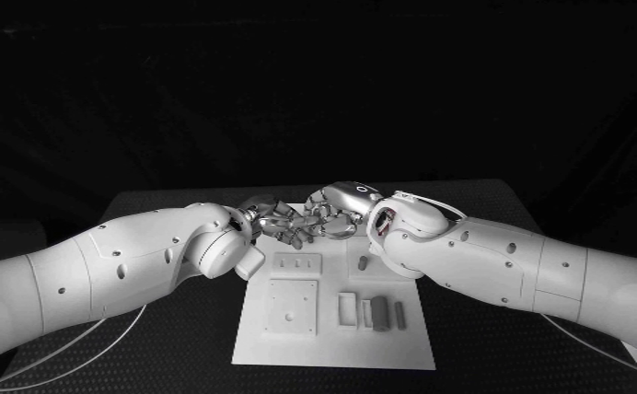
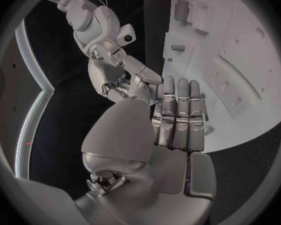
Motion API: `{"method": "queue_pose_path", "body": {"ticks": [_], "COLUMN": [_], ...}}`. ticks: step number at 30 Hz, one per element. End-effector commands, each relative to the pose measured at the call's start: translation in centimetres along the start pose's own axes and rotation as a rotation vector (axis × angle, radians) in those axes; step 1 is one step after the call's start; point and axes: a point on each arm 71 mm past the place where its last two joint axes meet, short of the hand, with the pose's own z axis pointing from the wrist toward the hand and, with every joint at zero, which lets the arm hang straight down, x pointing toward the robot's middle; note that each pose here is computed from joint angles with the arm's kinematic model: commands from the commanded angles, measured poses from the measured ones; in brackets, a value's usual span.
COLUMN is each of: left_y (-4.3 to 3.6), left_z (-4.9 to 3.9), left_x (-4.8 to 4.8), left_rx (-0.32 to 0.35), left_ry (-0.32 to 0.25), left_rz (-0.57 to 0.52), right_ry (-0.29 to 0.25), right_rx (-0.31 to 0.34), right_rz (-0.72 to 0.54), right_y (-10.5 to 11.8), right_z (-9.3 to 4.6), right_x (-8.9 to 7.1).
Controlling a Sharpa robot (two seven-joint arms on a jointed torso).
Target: Assemble the parts on the task board
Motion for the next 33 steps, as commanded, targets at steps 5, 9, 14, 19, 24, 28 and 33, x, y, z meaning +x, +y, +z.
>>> {"method": "queue_pose_path", "body": {"ticks": [5,9,14,19,24,28,33], "left_y": [-0.53,-0.54,-0.47,-0.39,-0.33,-0.23,-0.16], "left_z": [0.03,0.06,0.08,0.14,0.19,0.2,0.21], "left_x": [0.59,0.64,0.73,0.82,0.86,0.92,1.19], "left_rx": [0.024,0.022,0.01,-0.001,-0.007,-0.017,-0.027], "left_ry": [0.044,0.047,0.056,0.061,0.06,0.071,0.094], "left_rz": [-0.025,-0.03,-0.044,-0.046,-0.05,-0.061,-0.071], "right_ry": [0.043,0.048,0.052,0.053,0.053,0.054,0.055], "right_rx": [-0.011,-0.014,-0.015,-0.018,-0.017,-0.016,-0.015], "right_rz": [-0.012,-0.012,-0.012,-0.011,-0.01,-0.01,-0.01], "right_y": [0.24,0.35,0.4,0.47,0.48,0.45,0.43], "right_z": [0.1,0.11,0.09,0.11,0.09,0.07,0.09], "right_x": [0.7,0.89,1.02,1.1,1.18,1.21,1.26]}}
